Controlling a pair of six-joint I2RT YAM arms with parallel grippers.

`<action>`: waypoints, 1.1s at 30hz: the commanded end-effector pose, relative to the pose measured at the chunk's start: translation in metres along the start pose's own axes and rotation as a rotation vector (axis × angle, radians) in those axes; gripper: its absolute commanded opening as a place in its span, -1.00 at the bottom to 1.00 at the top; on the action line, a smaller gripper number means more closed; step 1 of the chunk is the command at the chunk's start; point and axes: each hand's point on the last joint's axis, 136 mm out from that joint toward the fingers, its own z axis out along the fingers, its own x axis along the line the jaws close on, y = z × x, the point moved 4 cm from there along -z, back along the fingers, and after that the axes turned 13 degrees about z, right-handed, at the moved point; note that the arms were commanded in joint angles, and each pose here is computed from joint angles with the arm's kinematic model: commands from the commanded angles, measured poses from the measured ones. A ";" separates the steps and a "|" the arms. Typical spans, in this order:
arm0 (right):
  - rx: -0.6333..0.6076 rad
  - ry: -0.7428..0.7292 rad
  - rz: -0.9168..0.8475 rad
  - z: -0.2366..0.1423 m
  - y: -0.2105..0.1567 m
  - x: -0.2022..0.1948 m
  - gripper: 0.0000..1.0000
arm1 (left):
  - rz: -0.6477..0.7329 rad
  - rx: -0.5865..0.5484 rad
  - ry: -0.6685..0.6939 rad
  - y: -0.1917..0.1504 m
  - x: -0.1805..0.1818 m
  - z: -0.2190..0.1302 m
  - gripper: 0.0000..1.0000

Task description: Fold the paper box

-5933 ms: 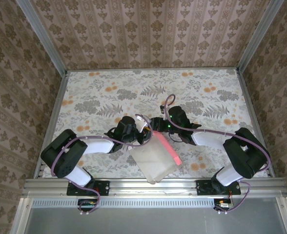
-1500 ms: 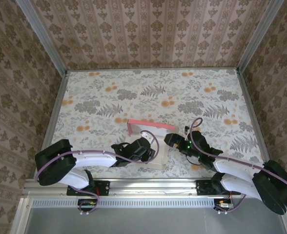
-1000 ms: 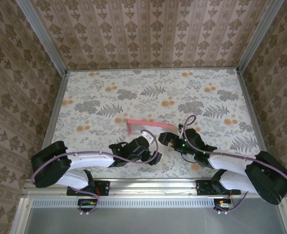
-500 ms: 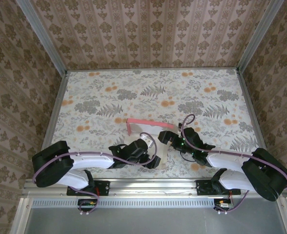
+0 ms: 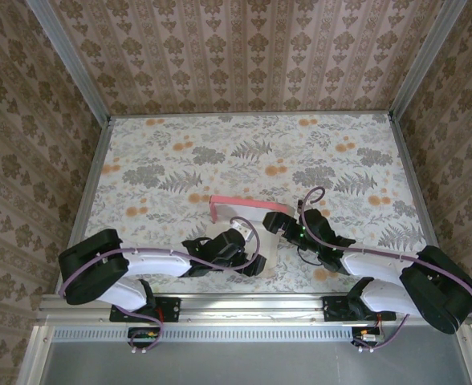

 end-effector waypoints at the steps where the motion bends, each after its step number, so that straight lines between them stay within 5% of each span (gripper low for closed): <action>1: -0.051 -0.025 -0.001 0.003 0.009 0.000 0.99 | -0.059 0.040 -0.003 -0.008 0.000 0.006 1.00; 33: -0.014 0.093 -0.035 0.012 0.008 0.023 0.97 | -0.055 0.020 -0.040 -0.007 -0.013 0.010 0.99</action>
